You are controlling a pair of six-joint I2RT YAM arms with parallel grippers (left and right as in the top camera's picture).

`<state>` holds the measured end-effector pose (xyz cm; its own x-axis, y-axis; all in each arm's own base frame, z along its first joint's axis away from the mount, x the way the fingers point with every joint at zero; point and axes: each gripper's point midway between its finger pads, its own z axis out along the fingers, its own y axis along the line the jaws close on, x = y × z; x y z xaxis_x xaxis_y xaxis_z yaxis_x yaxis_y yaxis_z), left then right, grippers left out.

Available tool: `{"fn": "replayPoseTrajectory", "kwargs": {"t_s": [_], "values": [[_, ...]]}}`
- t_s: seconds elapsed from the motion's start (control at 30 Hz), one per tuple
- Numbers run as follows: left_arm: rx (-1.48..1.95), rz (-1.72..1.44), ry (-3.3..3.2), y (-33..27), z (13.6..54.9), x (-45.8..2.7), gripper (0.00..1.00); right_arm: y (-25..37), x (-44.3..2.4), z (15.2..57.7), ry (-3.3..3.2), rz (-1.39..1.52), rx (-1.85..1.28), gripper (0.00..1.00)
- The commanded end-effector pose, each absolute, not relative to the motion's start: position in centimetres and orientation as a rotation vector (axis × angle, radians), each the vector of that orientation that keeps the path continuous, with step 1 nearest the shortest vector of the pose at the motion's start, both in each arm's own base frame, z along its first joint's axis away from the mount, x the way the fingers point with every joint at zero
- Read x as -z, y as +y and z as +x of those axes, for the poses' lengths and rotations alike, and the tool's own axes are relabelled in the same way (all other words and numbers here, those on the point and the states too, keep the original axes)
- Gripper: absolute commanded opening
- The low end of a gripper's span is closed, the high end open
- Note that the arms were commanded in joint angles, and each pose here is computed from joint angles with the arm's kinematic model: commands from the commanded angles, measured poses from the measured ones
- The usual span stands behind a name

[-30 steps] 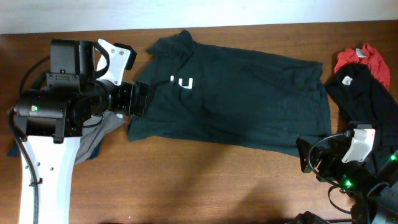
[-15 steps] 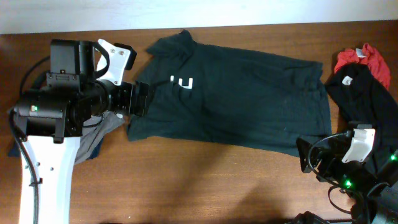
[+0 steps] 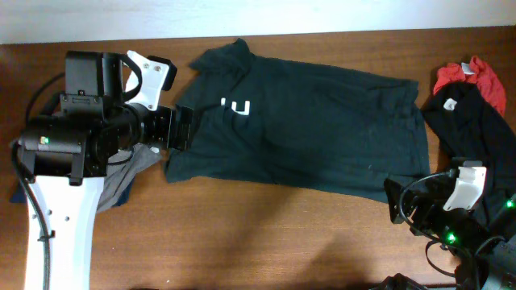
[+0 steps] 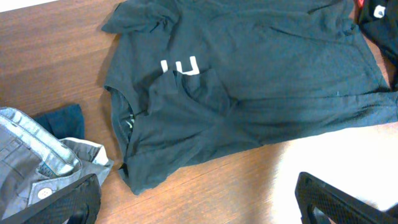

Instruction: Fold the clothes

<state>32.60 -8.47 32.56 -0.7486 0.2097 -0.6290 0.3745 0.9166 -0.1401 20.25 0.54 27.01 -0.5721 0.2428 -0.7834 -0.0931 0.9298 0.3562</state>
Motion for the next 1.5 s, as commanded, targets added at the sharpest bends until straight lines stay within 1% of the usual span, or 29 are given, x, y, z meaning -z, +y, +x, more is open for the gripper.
{"fn": "replayPoseTrajectory", "kwargs": {"t_s": [0.0, 0.63, 0.73, 0.83, 0.9, 1.03, 1.13, 1.3, 1.4, 1.47], "values": [[0.358, 0.409, 2.443, -8.8, 32.6, -32.4, 0.99, 0.6, -27.2, 20.2, 2.133, 0.087, -0.431, 0.99], [0.407, 0.424, 2.446, -9.3, 32.2, -32.4, 0.99, 0.6, -27.2, 20.2, 2.133, 0.087, -0.432, 0.99], [0.385, 0.419, 2.433, -9.1, 32.6, -32.6, 0.99, 0.6, -28.7, 21.1, 2.064, 0.028, -0.422, 0.99], [0.232, 0.368, 2.457, -7.1, 33.3, -32.1, 0.99, 1.5, -30.0, 21.4, 1.998, -0.044, -0.473, 0.99], [0.194, 0.336, 2.473, -6.5, 33.6, -31.7, 0.99, 1.7, -31.0, 21.7, 1.956, -0.078, -0.477, 0.99], [0.208, 0.335, 2.442, -7.0, 35.5, -31.6, 0.99, 1.8, -31.2, 22.2, 1.954, 0.002, -0.578, 0.99], [0.261, 0.354, 2.416, -8.0, 37.5, -31.1, 0.99, 1.2, -31.1, 23.4, 1.965, 0.082, -0.65, 0.99], [0.328, 0.436, 2.489, -9.6, 41.1, -26.2, 0.98, 1.2, -29.7, 26.3, 2.022, 0.16, -0.808, 0.99], [0.344, 0.497, 2.472, -10.7, 43.5, -24.0, 0.99, 3.2, -28.9, 27.6, 2.05, 0.081, -0.939, 0.99], [0.333, 0.539, 2.436, -11.3, 45.2, -23.2, 0.99, 4.2, -27.5, 28.4, 2.101, 0.072, -1.009, 0.99]]}}
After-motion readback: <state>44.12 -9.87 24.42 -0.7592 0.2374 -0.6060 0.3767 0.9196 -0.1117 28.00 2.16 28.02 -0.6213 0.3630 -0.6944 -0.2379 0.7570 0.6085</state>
